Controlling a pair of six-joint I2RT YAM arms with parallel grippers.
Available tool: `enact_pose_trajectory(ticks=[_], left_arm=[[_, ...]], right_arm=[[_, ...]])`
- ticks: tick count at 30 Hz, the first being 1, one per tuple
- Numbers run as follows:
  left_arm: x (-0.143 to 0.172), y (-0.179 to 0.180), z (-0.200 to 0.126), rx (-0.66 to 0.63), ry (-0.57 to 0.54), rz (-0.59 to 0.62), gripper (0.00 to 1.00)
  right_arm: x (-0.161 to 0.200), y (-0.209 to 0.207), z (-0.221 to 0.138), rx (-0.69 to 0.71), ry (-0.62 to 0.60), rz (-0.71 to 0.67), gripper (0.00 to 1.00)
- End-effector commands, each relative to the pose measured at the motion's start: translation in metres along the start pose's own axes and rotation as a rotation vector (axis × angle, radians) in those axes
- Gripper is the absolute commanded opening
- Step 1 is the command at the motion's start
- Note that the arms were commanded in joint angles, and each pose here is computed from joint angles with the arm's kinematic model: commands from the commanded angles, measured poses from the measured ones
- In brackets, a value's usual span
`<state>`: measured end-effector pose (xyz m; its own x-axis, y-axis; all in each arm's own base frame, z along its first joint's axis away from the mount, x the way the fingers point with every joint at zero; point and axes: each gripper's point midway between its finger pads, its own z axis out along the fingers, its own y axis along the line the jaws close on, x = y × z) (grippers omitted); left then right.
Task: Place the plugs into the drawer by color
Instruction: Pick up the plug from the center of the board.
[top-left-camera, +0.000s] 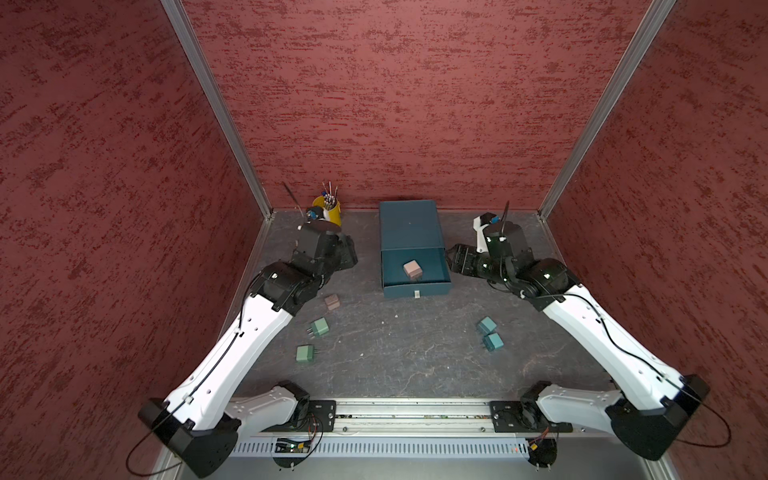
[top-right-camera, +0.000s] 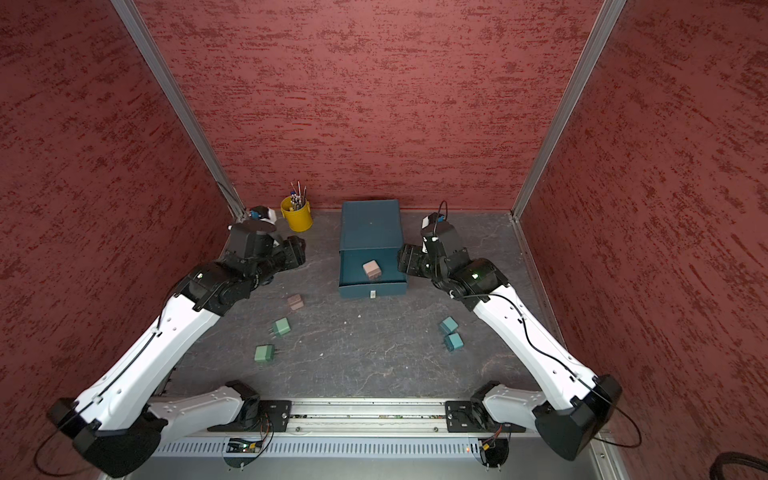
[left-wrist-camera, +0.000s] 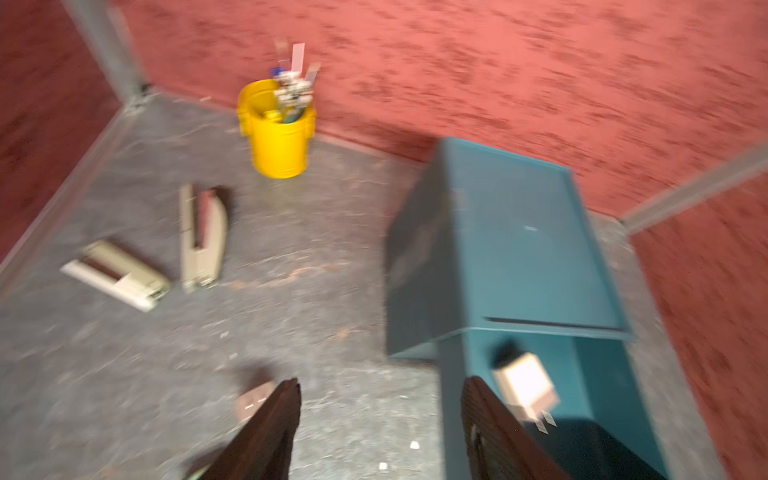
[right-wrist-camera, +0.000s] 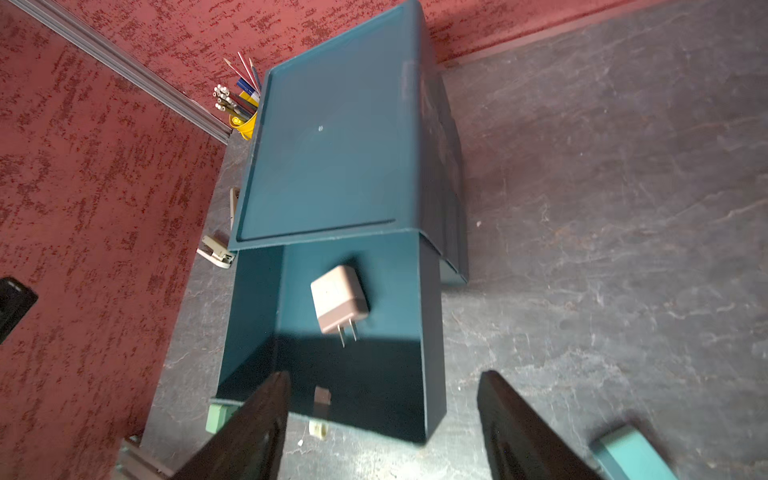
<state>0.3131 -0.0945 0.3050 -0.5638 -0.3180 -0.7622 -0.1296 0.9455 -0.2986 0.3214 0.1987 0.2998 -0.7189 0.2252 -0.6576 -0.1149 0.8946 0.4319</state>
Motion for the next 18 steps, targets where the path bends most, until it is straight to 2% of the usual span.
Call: enact_pose_trajectory(ticks=[1, 7, 11, 18], left_arm=[[0.037, 0.033, 0.018, -0.046, 0.113, -0.081, 0.69], [0.091, 0.081, 0.048, -0.117, 0.236, -0.241, 0.74], [0.115, 0.102, 0.066, -0.172, 0.274, -0.295, 0.90], [0.134, 0.111, 0.095, -0.177, 0.330, -0.340, 0.91]], right_arm=[[-0.021, -0.003, 0.017, 0.052, -0.015, -0.038, 0.75], [-0.049, -0.008, 0.056, 0.077, 0.004, -0.033, 0.75], [-0.050, -0.016, 0.084, 0.086, 0.056, -0.027, 0.73], [-0.049, -0.018, 0.094, 0.090, 0.077, -0.048, 0.72]])
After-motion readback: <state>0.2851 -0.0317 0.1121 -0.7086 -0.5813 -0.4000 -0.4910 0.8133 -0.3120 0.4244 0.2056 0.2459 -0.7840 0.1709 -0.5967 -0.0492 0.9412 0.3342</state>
